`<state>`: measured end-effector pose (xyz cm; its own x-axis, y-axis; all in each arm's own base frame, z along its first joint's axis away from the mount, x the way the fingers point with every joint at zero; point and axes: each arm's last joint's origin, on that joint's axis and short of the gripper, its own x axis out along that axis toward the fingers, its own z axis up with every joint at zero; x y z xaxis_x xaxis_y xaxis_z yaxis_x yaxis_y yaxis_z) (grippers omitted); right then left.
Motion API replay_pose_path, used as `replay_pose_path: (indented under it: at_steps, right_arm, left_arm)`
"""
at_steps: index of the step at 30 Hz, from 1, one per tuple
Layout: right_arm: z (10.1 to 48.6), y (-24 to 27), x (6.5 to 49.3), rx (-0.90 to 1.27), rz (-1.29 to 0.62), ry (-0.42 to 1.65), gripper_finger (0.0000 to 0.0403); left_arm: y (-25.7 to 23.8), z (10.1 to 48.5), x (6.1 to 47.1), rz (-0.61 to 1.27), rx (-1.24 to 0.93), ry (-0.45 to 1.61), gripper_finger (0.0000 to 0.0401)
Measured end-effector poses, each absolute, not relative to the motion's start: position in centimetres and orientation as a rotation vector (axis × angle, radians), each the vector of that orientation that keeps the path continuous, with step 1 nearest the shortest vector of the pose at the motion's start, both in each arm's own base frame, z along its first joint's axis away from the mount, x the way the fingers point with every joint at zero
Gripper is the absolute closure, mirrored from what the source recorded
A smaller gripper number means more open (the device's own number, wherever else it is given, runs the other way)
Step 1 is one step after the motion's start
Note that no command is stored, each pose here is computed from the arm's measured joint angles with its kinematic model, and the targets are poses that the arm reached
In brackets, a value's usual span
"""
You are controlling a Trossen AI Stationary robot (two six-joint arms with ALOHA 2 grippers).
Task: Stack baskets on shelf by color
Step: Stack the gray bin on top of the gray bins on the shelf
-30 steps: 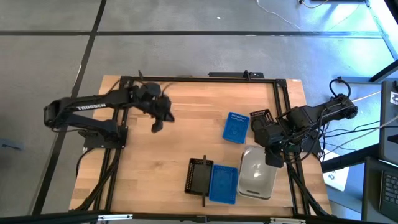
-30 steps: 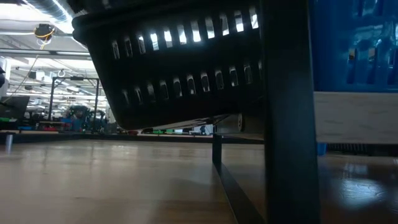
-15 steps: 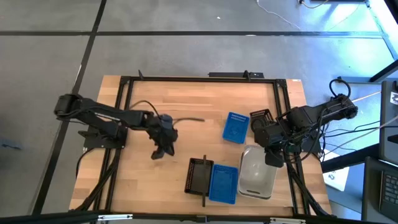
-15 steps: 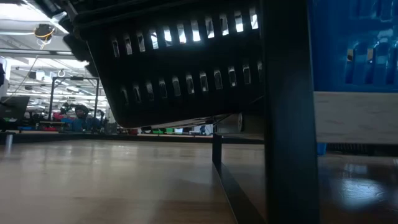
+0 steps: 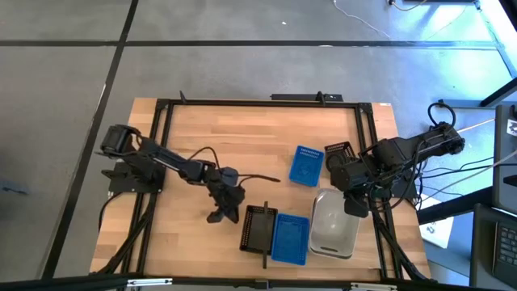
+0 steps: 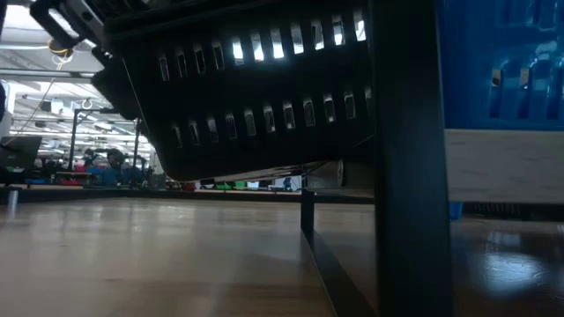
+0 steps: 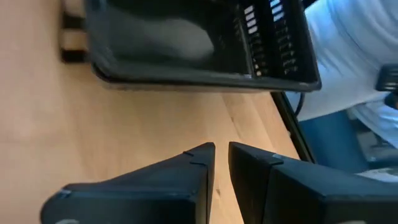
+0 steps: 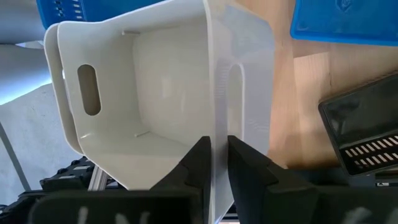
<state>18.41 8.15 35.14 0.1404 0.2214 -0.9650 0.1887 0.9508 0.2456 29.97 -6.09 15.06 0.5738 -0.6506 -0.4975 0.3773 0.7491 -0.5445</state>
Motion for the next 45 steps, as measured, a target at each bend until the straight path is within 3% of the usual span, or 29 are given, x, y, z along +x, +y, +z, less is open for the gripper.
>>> replay_pose_path:
  at_steps: [22, 31, 45]
  right_arm:
    - [35.0, 8.0, 17.6, 0.316, 0.062, 1.537, 0.0354]
    - [35.1, 8.1, 17.5, 0.347, 0.100, 1.556, 0.0354]
    - [37.7, 7.8, 16.9, 0.351, 0.135, 1.445, 0.0353]
  left_arm:
    - [-6.7, 17.1, 33.1, -0.670, -0.281, 0.609, 0.0362]
    - [-7.2, 15.6, 34.8, -0.697, -0.308, 0.593, 0.0362]
    - [-6.8, 16.1, 36.1, -0.711, -0.299, 0.581, 0.0362]
